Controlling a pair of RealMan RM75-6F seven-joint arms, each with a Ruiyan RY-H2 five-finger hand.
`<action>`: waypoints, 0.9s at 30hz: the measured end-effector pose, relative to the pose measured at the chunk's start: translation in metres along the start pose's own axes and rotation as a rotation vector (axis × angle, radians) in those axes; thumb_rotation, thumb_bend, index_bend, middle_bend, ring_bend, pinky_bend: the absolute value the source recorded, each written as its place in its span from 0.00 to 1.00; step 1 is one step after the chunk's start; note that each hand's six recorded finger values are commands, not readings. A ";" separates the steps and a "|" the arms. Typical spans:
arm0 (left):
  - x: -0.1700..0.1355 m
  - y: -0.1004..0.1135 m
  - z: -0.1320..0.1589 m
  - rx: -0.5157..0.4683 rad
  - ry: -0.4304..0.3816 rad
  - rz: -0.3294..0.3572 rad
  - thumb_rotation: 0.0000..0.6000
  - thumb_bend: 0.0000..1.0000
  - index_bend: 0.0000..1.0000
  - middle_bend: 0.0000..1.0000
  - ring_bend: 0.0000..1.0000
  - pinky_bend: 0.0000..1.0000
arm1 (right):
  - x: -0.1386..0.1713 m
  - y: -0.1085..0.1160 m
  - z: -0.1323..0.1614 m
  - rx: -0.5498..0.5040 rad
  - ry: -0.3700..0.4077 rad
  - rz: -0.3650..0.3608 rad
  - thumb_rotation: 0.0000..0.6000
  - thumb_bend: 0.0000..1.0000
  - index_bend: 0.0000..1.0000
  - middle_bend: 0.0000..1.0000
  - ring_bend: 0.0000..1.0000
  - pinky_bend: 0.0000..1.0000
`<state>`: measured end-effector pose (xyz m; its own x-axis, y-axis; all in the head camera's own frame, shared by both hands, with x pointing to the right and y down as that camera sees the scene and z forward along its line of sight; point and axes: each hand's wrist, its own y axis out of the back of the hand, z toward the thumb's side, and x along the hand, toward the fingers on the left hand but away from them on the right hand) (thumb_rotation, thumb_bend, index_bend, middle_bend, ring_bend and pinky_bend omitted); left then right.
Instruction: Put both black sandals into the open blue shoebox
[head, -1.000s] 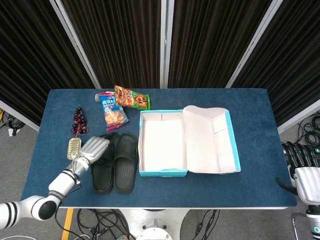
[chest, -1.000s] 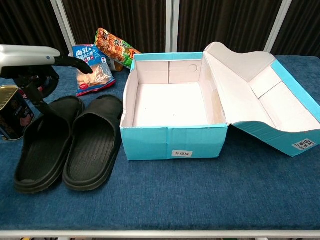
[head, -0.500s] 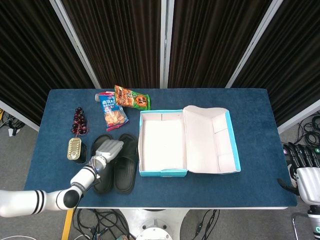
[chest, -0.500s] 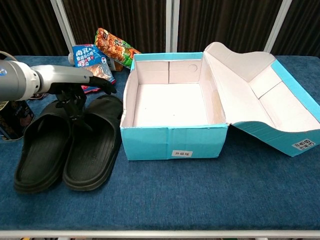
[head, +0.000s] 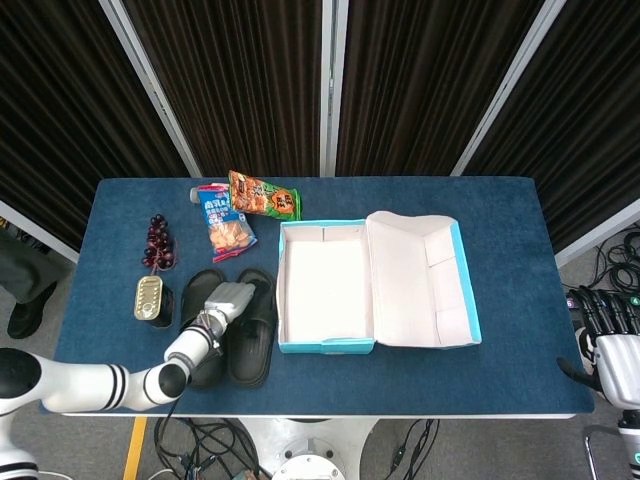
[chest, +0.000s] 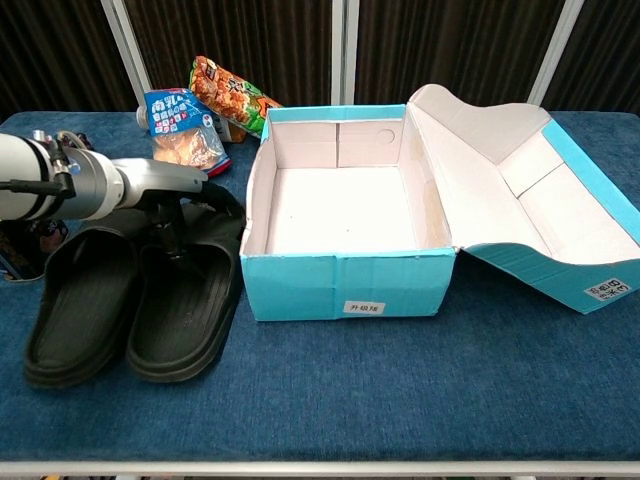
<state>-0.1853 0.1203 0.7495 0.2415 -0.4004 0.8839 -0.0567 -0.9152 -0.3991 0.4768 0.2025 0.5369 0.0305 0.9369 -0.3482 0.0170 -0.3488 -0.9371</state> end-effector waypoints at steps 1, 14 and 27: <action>0.001 0.000 0.000 -0.002 0.004 0.005 1.00 0.00 0.34 0.32 0.82 0.83 | 0.000 0.000 0.000 -0.001 -0.001 0.000 1.00 0.03 0.00 0.07 0.00 0.00; -0.009 0.007 -0.007 -0.109 0.010 0.094 1.00 0.00 0.53 0.57 0.88 0.89 | 0.000 0.004 0.002 -0.002 0.012 -0.017 1.00 0.03 0.00 0.07 0.00 0.00; -0.040 0.039 -0.018 -0.231 -0.046 0.247 1.00 0.00 0.54 0.58 0.89 0.89 | 0.001 0.010 0.006 0.008 0.024 -0.039 1.00 0.03 0.00 0.07 0.00 0.00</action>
<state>-0.2148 0.0998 0.7033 0.2361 -0.6139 0.7533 -0.3355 -0.7790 -0.5297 0.4715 0.2001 0.5271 0.0534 0.9491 -0.3104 0.0107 -0.3114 -0.9502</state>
